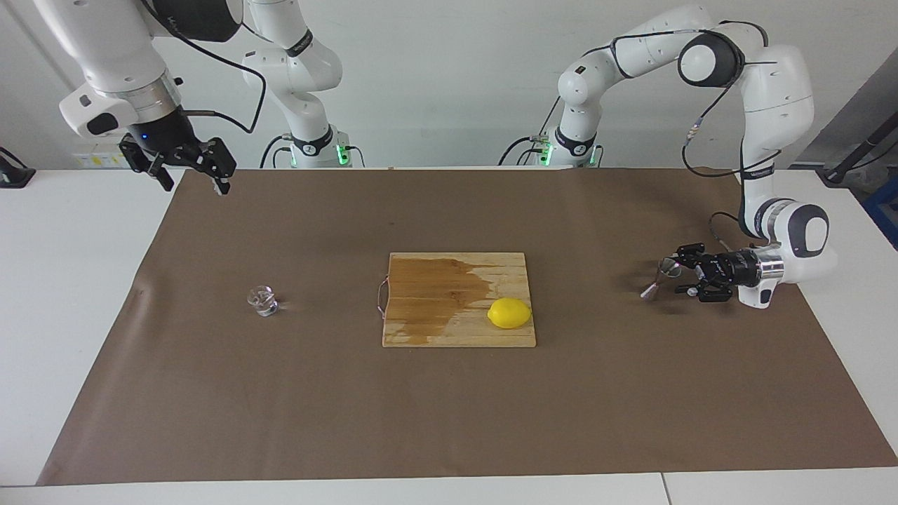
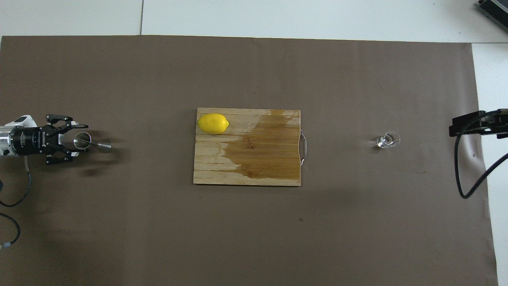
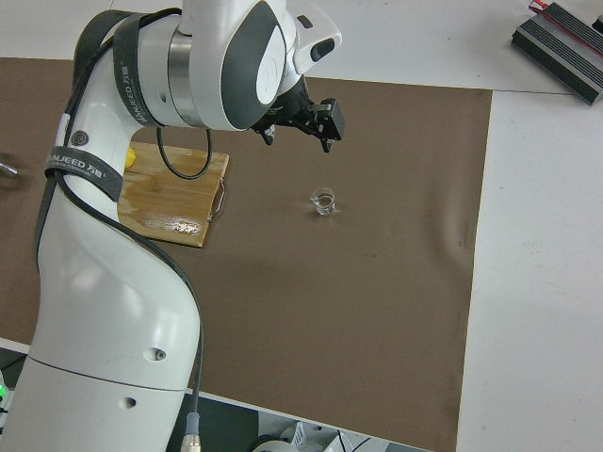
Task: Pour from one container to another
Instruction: 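Close the left gripper on the small metal cup, then lift the metal cup with the left gripper and carry it over the board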
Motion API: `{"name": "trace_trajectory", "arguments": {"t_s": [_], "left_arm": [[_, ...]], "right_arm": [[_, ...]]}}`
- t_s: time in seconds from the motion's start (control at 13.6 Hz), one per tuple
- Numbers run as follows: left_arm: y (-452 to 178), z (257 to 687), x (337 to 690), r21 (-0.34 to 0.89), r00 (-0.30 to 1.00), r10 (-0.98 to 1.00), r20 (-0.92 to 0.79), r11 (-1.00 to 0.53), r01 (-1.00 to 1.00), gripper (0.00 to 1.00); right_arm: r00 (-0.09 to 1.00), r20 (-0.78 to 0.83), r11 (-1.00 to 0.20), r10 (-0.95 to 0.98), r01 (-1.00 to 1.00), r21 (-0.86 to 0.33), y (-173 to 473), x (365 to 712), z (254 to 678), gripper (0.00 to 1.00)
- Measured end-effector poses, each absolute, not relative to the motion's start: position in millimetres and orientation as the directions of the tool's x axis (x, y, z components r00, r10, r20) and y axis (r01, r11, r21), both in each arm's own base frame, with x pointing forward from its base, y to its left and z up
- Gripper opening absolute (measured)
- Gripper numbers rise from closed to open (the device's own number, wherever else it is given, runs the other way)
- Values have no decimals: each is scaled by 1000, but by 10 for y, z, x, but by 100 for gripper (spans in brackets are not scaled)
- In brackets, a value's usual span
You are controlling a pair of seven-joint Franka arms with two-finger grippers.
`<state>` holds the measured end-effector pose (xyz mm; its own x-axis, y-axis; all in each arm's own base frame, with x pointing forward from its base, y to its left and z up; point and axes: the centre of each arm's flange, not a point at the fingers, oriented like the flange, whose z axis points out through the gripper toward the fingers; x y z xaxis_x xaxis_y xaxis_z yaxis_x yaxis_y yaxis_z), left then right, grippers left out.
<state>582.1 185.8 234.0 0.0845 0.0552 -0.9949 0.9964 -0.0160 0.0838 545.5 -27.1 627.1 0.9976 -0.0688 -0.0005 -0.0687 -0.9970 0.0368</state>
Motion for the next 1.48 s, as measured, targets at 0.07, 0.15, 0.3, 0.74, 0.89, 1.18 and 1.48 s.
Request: {"name": "trace_trajectory", "arguments": {"t_s": [0.07, 0.15, 0.3, 0.74, 0.89, 1.18, 1.48], "left_arm": [[1856, 2338, 5820, 84, 85, 55, -995, -16, 996, 68], [1851, 2338, 5821, 84, 85, 54, -995, -17, 996, 68], [1847, 2338, 5821, 89, 89, 53, -995, -18, 996, 65], [1825, 2339, 5827, 97, 98, 51, -994, -21, 995, 47], [1820, 2339, 5827, 97, 98, 50, -994, -22, 995, 46], [1798, 2345, 5835, 99, 100, 47, -994, -25, 995, 46], [1719, 2374, 5866, 107, 109, 37, -993, -34, 994, 45]], "right_arm": [[998, -1, -997, -69, -69, 37, -271, 5455, 6271, 100], [998, -1, -997, -69, -69, 37, -271, 5455, 6271, 100], [998, -1, -997, -69, -69, 37, -271, 5455, 6271, 100], [998, -1, -997, -69, -69, 37, -271, 5455, 6271, 100], [998, -1, -997, -69, -69, 37, -271, 5455, 6271, 100], [998, -1, -997, -69, -69, 37, -271, 5455, 6271, 100], [998, -1, -997, -69, -69, 37, -271, 5455, 6271, 100]]}}
